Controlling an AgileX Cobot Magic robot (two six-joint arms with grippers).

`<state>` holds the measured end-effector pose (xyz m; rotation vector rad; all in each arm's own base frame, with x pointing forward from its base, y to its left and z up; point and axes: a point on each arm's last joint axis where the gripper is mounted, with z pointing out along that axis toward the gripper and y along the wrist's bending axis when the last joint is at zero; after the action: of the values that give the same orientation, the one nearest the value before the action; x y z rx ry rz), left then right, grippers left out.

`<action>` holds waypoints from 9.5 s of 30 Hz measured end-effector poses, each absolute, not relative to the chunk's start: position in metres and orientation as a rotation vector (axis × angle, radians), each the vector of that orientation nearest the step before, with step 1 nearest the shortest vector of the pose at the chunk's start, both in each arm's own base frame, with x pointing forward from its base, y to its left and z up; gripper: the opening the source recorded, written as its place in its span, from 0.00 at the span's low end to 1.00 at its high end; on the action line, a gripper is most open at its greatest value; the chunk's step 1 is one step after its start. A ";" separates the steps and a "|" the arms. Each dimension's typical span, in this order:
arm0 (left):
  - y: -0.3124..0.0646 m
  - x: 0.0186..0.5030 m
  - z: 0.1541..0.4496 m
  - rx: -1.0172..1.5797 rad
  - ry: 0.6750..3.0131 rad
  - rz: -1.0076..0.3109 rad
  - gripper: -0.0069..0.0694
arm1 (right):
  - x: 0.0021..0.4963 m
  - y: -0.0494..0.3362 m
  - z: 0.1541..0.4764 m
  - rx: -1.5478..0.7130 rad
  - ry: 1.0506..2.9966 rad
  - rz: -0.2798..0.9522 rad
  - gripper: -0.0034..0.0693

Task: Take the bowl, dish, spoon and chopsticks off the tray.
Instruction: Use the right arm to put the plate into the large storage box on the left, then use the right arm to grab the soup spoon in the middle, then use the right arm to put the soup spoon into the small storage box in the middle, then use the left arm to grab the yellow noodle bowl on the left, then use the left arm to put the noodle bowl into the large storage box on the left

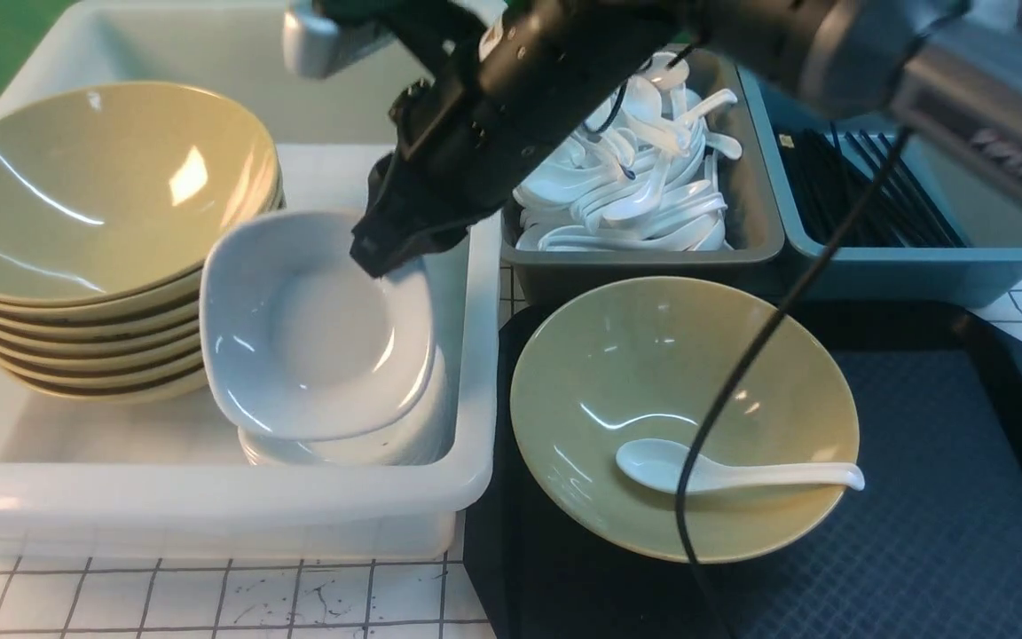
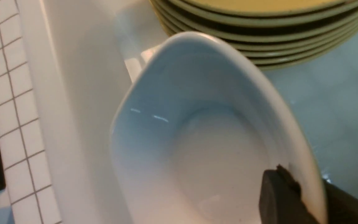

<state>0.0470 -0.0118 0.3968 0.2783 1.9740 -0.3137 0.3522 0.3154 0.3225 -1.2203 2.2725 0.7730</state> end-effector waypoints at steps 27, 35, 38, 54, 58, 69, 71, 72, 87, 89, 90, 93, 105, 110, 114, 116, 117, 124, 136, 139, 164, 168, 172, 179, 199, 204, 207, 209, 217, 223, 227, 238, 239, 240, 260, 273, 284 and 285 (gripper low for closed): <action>-0.013 0.046 0.397 0.293 1.971 -0.330 0.09 | 0.371 0.318 0.295 -1.003 2.488 0.643 0.66; -0.015 0.047 0.400 0.302 1.937 -0.346 0.09 | 0.343 0.290 0.394 -1.035 2.311 0.557 0.69; -0.017 0.046 0.402 0.318 1.917 -0.379 0.09 | 0.328 0.277 0.425 -1.005 2.247 0.552 0.59; -0.044 0.030 0.408 0.595 1.814 -0.675 0.09 | 0.226 0.175 0.395 -0.960 2.530 0.228 0.35; -0.045 0.028 0.409 0.616 1.800 -0.700 0.09 | 0.219 0.161 0.373 -0.988 2.585 0.095 0.42; -0.046 0.027 0.409 0.626 1.794 -0.705 0.09 | 0.269 0.166 0.275 -1.280 2.769 -0.107 0.74; -0.046 0.027 0.409 0.626 1.793 -0.705 0.09 | 0.278 0.169 0.257 -1.337 2.789 -0.116 0.78; -0.046 0.027 0.409 0.626 1.793 -0.705 0.09 | 0.278 0.170 0.255 -1.341 2.792 -0.115 0.78; -0.046 0.027 0.409 0.629 1.797 -0.705 0.09 | 0.306 0.175 0.210 -1.378 2.782 -0.127 0.80; -0.046 0.027 0.409 0.629 1.797 -0.705 0.09 | 0.309 0.172 0.207 -1.368 2.796 -0.126 0.78; -0.046 0.027 0.409 0.629 1.797 -0.705 0.09 | 0.311 0.169 0.205 -1.355 2.807 -0.126 0.77; -0.046 0.027 0.409 0.629 1.797 -0.705 0.09 | 0.314 0.163 0.204 -1.335 2.824 -0.129 0.70; -0.045 0.028 0.409 0.626 1.791 -0.687 0.09 | 0.315 0.161 0.222 -1.449 2.864 -0.150 0.23; -0.048 0.041 0.410 0.616 1.789 -0.625 0.09 | 0.327 0.167 0.285 -1.169 2.768 -0.117 0.23; -0.057 0.061 0.412 0.589 1.779 -0.596 0.09 | 0.352 0.165 0.329 -0.784 2.577 -0.016 0.23; -0.060 0.066 0.413 0.576 1.766 -0.596 0.09 | 0.364 0.164 0.335 -0.705 2.527 0.008 0.23; -0.062 0.071 0.416 0.555 1.734 -0.597 0.09 | 0.381 0.163 0.334 -0.602 2.458 0.040 0.23; -0.067 0.086 0.428 0.460 1.622 -0.617 0.09 | 0.462 0.165 0.300 -0.371 2.274 0.117 0.23; -0.071 0.091 0.424 0.466 1.662 -0.619 0.09 | 0.517 0.174 0.241 -0.314 2.235 0.134 0.62; -0.071 0.091 0.422 0.474 1.681 -0.619 0.09 | 0.513 0.172 0.247 -0.315 2.266 0.125 0.78; -0.140 0.152 0.357 0.753 2.106 -0.796 0.09 | 0.188 0.101 0.472 -0.613 2.312 0.144 0.08; -0.169 0.161 0.344 0.857 2.157 -0.832 0.09 | 0.120 0.064 0.447 -0.558 2.319 0.201 0.08; -0.220 0.166 0.330 1.061 2.186 -0.816 0.09 | 0.070 0.035 0.429 -0.477 2.271 0.251 0.09; -0.294 0.172 0.282 1.300 2.269 -0.573 0.09 | 0.016 0.003 0.428 -0.387 2.119 0.333 0.09; -0.354 0.211 0.190 1.503 2.111 -0.250 0.80 | -0.011 -0.008 0.428 -0.415 2.016 0.390 0.10; -0.358 0.214 0.176 1.514 2.116 -0.223 0.54 | -0.012 -0.007 0.428 -0.433 2.014 0.404 0.10; -0.359 0.213 0.186 1.518 2.076 -0.212 0.35 | -0.012 -0.006 0.428 -0.435 2.014 0.406 0.11; -0.357 0.211 0.196 1.506 2.066 -0.213 0.30 | -0.013 -0.006 0.428 -0.436 2.014 0.409 0.11; -0.350 0.159 0.271 1.443 2.012 -0.395 0.11 | -0.013 -0.006 0.428 -0.436 2.014 0.409 0.11; -0.329 0.143 0.329 1.357 1.859 -0.496 0.11 | -0.012 -0.007 0.428 -0.434 2.014 0.403 0.11; -0.317 0.139 0.353 1.320 1.788 -0.514 0.11 | -0.012 -0.007 0.428 -0.434 2.014 0.403 0.11; -0.232 0.153 0.437 1.226 1.799 -0.015 0.11 | 0.009 0.015 0.436 -0.558 1.967 0.453 0.11; -0.217 0.161 0.437 1.196 1.851 0.086 0.11 | 0.017 0.023 0.439 -0.588 1.948 0.469 0.11; -0.207 0.167 0.436 1.176 1.888 0.149 0.11 | 0.026 0.030 0.441 -0.616 1.929 0.484 0.11; -0.077 0.303 0.355 1.001 2.179 0.616 0.11 | 0.066 0.066 0.438 -0.871 1.952 0.500 0.11; -0.078 0.321 0.330 1.032 2.227 0.611 0.11 | 0.063 0.065 0.436 -0.907 1.975 0.492 0.11; -0.079 0.319 0.326 0.985 2.286 0.532 0.41 | 0.057 0.062 0.437 -0.914 1.955 0.486 0.11; -0.079 0.318 0.328 0.979 2.283 0.533 0.48 | 0.056 0.061 0.438 -0.917 1.950 0.486 0.11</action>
<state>0.3180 -0.0791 0.3276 0.9787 2.2831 0.5329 0.0555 0.0611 0.4376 -0.9173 1.9495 0.4865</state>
